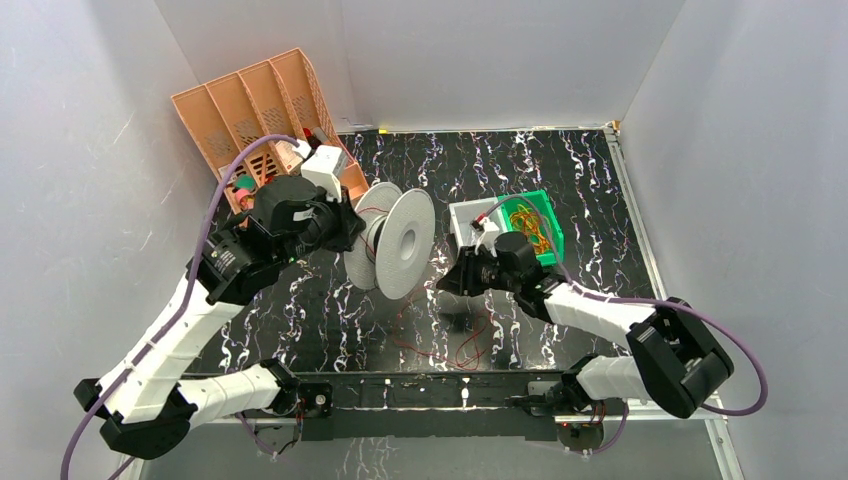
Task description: Wrap the cables
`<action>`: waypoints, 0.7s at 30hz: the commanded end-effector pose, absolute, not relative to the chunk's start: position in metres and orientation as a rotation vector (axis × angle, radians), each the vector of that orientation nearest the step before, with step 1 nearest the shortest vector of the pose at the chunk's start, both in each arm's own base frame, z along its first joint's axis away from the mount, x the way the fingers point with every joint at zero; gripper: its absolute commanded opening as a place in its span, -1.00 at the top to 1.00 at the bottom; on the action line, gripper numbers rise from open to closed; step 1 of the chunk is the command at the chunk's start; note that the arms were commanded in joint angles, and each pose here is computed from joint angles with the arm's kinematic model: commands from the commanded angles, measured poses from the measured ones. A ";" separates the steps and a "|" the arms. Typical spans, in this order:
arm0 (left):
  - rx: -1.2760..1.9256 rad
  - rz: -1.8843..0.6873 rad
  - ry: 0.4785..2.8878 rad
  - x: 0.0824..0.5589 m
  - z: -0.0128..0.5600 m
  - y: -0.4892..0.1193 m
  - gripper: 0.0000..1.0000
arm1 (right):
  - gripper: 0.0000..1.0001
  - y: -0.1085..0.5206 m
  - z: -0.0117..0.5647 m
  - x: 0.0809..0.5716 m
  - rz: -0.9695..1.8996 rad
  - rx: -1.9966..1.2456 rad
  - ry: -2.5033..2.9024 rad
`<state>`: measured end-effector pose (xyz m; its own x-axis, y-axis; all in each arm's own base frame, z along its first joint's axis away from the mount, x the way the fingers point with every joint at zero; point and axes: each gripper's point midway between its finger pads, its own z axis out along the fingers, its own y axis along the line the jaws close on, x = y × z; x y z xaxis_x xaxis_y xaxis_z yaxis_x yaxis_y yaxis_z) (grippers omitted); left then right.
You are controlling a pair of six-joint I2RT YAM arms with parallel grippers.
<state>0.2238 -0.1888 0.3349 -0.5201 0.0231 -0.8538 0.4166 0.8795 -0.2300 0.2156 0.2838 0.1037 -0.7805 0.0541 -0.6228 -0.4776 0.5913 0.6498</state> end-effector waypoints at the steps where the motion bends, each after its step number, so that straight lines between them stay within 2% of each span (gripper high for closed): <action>1: 0.192 -0.619 1.911 0.226 0.389 -0.187 1.00 | 0.22 0.308 0.130 0.216 1.248 -0.396 2.051; 6: 0.187 -0.647 1.894 0.225 0.398 -0.189 1.00 | 0.04 0.313 0.136 0.221 1.226 -0.381 1.992; 14: 0.145 -0.616 1.857 0.225 0.413 -0.177 1.00 | -0.06 0.300 0.156 0.233 1.098 -0.393 1.922; 21: 0.071 -0.565 1.812 0.228 0.424 -0.160 1.00 | -0.24 0.276 0.192 0.234 0.998 -0.375 1.817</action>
<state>0.2271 -0.1752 0.3730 -0.4525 -0.1016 -0.8860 0.3484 0.8944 -0.2805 0.2244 0.2878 0.1605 -0.5791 0.1367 -0.8037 -0.6131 0.5769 0.5398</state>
